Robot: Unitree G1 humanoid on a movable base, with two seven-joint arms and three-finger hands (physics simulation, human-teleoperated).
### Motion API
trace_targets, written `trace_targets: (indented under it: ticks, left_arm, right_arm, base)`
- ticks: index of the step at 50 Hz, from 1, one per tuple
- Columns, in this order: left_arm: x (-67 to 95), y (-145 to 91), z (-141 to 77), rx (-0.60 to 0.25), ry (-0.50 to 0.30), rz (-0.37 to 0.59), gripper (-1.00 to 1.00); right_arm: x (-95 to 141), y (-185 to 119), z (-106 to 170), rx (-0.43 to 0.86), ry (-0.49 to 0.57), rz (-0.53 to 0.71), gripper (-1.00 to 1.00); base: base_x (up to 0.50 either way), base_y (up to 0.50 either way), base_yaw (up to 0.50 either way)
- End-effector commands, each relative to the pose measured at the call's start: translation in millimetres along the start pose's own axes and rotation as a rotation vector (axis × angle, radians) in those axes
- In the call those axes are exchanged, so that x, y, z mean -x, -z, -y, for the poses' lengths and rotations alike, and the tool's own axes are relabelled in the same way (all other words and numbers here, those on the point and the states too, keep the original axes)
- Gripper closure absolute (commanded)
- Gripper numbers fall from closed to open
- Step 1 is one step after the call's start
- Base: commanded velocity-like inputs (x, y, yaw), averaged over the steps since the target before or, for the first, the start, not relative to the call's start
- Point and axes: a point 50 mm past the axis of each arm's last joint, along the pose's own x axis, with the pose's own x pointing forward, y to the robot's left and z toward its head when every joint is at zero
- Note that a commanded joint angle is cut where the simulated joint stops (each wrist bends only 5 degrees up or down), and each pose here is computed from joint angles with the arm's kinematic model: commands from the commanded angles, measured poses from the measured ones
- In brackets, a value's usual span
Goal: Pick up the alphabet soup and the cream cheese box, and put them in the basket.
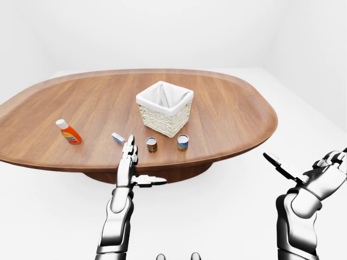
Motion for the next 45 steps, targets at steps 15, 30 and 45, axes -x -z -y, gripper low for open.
trace_targets:
  ticks: [15, 30, 45]
  left_arm:
    - [-0.8, 2.0, -0.6, 0.0, 0.001, 0.002, -1.0]
    - [0.1, 0.4, 0.3, 0.0, 0.001, 0.001, -1.0]
    - [0.4, -1.0, 0.7, 0.0, 0.001, 0.002, -1.0]
  right_arm:
    - [0.7, 1.2, -0.1, 0.011, -0.002, -0.001, -1.0]
    - [1.1, 2.1, -0.3, 0.024, -0.004, 0.0, -1.0]
    - [0.6, 3.2, -0.6, 0.031, -0.006, -0.002, -1.0]
  base:
    - [0.17, 0.0, 0.0]
    - [0.17, 0.0, 0.0]
    - [0.17, 0.03, 0.0]
